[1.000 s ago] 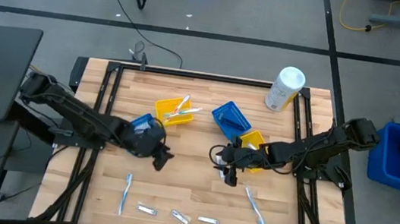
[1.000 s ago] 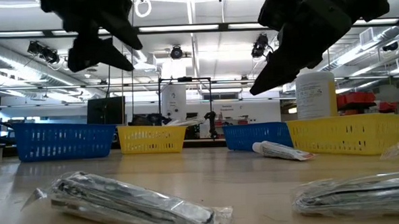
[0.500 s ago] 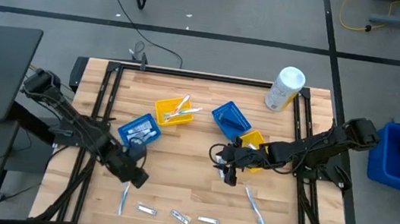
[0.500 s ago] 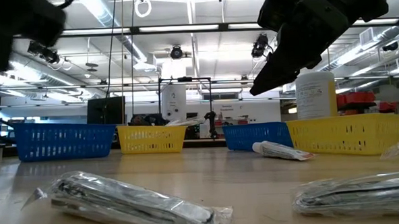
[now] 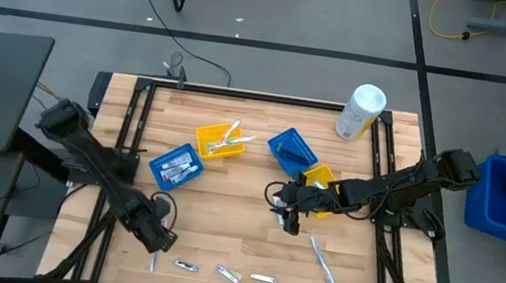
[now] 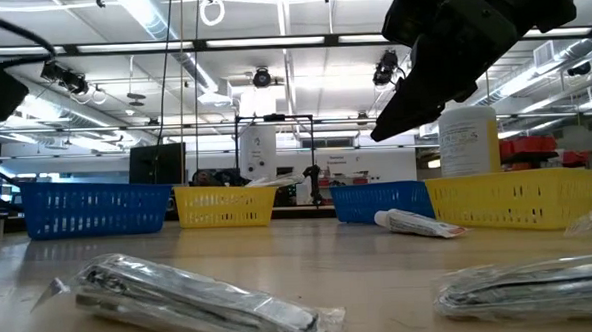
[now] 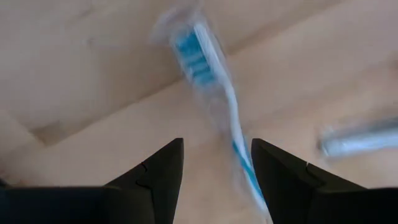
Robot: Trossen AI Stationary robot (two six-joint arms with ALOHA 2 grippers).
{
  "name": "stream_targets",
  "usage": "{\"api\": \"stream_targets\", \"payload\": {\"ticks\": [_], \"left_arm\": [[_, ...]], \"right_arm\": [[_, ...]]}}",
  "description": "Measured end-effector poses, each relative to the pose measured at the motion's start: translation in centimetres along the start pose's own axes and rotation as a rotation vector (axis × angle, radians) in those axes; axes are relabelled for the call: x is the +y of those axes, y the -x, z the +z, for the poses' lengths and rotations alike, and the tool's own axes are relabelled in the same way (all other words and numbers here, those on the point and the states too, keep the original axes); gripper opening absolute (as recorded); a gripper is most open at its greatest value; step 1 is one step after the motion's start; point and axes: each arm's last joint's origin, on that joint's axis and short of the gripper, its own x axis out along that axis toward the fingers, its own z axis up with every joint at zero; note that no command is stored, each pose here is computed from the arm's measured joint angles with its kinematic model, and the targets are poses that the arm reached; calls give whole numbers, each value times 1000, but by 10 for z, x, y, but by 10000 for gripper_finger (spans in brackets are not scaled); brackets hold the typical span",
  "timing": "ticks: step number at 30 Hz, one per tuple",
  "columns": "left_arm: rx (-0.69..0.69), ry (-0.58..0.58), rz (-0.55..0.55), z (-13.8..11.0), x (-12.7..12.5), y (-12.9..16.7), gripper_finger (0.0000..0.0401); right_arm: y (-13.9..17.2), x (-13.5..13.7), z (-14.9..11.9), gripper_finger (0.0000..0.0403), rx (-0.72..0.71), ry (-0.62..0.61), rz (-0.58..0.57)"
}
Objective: Pick & Place Travel size toiletries
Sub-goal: Put the blue toothbrush into the left yellow bin
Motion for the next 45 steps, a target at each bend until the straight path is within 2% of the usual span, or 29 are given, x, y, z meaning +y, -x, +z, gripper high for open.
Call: {"api": "stream_targets", "payload": {"ticks": [2, 7, 11, 15, 23, 27, 36, 40, 45], "left_arm": [[-15, 9, 14, 1, -2, -8, 199], [-28, 7, -38, 1, -11, -19, 199], [-28, 21, 7, 1, -10, -26, 187], [-29, 8, 31, 2, -9, -28, 148], [-63, 32, 45, 4, -7, -28, 42], [-82, 32, 45, 3, -11, -24, 16], [-330, -78, -132, 4, -53, 14, 22], [-491, -185, -172, 15, -74, 39, 17], [-626, -358, -148, 43, -98, 74, 19]], "right_arm": [[0, 0, 0, 225, 0, 0, 0], [0, 0, 0, 215, 0, 0, 0], [0, 0, 0, 210, 0, 0, 0], [0, 0, 0, 208, -1, -1, 0], [0, 0, 0, 210, -1, -1, 0], [0, 0, 0, 205, -1, 0, 0], [0, 0, 0, 202, -1, -1, 0], [0, 0, 0, 202, -5, -11, 2], [0, 1, 2, 204, -21, -23, 6]]}}
